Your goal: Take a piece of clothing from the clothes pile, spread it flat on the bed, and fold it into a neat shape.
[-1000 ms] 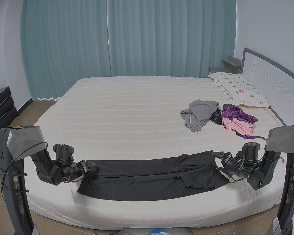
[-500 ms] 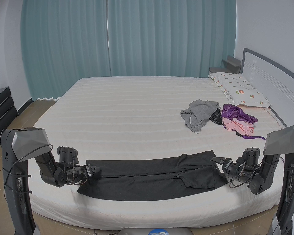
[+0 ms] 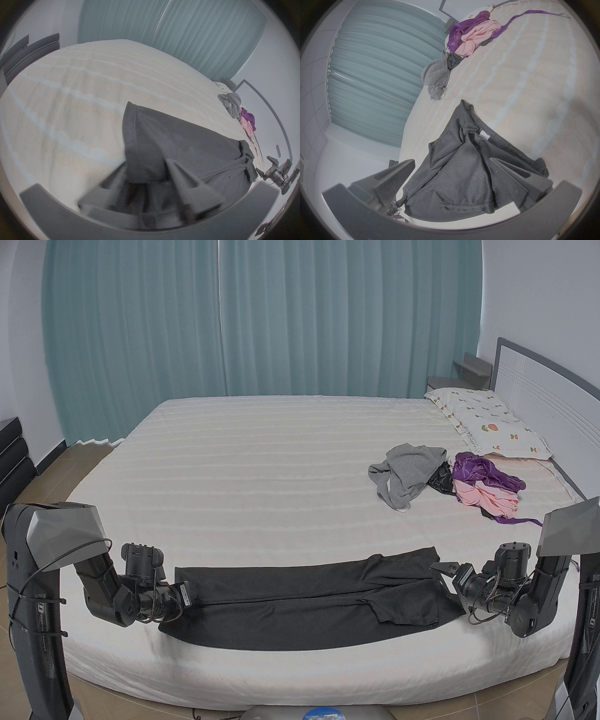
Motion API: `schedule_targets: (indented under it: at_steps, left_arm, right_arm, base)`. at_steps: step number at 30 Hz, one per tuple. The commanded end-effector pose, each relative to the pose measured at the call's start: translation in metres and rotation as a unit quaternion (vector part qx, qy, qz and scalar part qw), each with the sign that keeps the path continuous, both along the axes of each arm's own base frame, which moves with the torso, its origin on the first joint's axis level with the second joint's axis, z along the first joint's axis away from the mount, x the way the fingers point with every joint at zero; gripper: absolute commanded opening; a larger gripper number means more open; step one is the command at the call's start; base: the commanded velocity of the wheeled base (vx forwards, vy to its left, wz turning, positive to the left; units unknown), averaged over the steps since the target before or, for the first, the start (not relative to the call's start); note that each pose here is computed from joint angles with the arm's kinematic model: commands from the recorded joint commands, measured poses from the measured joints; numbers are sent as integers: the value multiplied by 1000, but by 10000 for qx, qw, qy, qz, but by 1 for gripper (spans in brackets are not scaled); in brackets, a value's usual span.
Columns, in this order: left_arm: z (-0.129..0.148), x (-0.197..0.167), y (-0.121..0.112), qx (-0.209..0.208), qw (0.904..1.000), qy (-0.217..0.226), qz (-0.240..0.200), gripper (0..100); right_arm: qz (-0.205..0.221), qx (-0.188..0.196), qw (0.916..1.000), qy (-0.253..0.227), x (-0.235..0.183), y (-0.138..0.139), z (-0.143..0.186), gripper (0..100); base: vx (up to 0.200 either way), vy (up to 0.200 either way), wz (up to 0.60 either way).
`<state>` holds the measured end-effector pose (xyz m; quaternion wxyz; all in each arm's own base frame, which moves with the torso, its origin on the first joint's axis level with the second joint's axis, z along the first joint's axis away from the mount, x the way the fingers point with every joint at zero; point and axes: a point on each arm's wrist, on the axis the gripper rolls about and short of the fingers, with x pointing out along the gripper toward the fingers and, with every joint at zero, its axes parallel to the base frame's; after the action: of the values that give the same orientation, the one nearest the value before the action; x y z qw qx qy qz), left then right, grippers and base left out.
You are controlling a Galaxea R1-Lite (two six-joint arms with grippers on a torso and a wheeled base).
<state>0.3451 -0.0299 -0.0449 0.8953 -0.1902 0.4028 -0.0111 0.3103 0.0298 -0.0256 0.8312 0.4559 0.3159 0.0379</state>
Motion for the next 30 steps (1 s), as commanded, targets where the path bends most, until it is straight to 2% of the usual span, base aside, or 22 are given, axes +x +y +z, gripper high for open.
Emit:
schedule_targets:
  at_steps: [1, 16, 19, 22, 27, 30]
  left_arm:
    - [2, -1, 1, 19, 10000, -16, 43, 0]
    - [8, -4, 5, 2, 9996, -240, 154, 0]
    - [8, -4, 5, -9, 9996, -237, 168, 0]
    - [9, -4, 5, -16, 9995, -251, 173, 0]
    - [13, 4, 5, -50, 9990, -399, 202, 0]
    - [18, 12, 2, -275, 9976, -510, 379, 0]
  right_arm:
    - [7, 3, 10000, 8, 0, 0, -1, 100]
    - [-60, 62, 10000, -41, 3, -3, 1, 100]
    - [-190, 193, 9996, -55, 4, -6, 4, 100]
    - [-292, 286, 9991, -111, 5, -10, 5, 100]
    - [-322, 314, 9987, -241, 7, -11, 5, 100]
    - [-378, 320, 9984, -263, 9, -14, 5, 100]
  base:
    - [0, 0, 0]
    - [0, 0, 0]
    - [-200, 0, 0]
    - [-200, 200, 0]
    - [0, 0, 0]
    - [0, 0, 0]
